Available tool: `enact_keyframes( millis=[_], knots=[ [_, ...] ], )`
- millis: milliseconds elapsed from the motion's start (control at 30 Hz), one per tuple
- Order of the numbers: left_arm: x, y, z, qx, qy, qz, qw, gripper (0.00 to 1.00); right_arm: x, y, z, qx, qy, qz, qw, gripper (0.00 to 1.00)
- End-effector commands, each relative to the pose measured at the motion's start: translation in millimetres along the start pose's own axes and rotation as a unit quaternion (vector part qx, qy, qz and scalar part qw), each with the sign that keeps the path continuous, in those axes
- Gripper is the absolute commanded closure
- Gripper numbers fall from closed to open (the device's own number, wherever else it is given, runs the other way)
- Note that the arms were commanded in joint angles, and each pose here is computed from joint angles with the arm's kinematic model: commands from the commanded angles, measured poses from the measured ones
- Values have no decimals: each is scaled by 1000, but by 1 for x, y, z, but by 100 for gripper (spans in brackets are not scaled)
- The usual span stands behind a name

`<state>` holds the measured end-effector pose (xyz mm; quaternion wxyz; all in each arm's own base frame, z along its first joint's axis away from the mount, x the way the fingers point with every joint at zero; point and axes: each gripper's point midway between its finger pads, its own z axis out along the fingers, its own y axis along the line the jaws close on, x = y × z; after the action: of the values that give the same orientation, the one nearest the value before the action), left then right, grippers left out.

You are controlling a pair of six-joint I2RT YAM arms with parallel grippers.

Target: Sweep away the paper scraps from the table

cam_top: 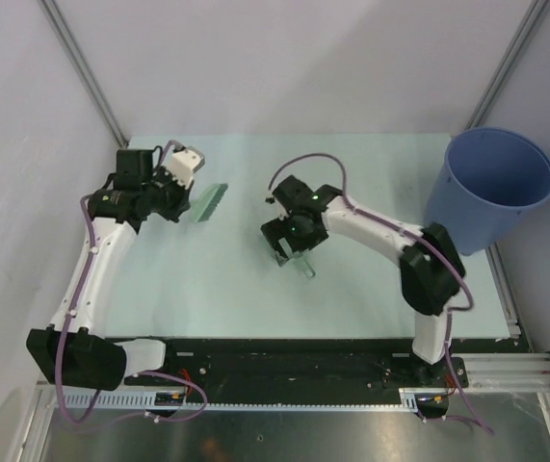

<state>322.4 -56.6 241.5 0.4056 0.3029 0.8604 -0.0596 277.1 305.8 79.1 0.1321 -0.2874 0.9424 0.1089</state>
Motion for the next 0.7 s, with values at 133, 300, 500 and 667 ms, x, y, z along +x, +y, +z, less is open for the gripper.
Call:
enact_keyframes(
  millis=[133, 300, 500, 667],
  knots=[
    [-64, -35, 19, -40, -8, 96, 995, 100, -28, -68, -118, 66, -205, 86, 973, 0],
    [-84, -86, 59, -100, 24, 218, 971, 100, 3, -115, -143, 99, -219, 144, 960, 0],
    [-78, -139, 103, -143, 60, 332, 930, 100, 27, -157, -160, 135, -232, 195, 943, 0],
    [-43, -177, 129, -105, 96, 384, 912, 97, 35, -163, -163, 138, -229, 198, 943, 0]
  ],
)
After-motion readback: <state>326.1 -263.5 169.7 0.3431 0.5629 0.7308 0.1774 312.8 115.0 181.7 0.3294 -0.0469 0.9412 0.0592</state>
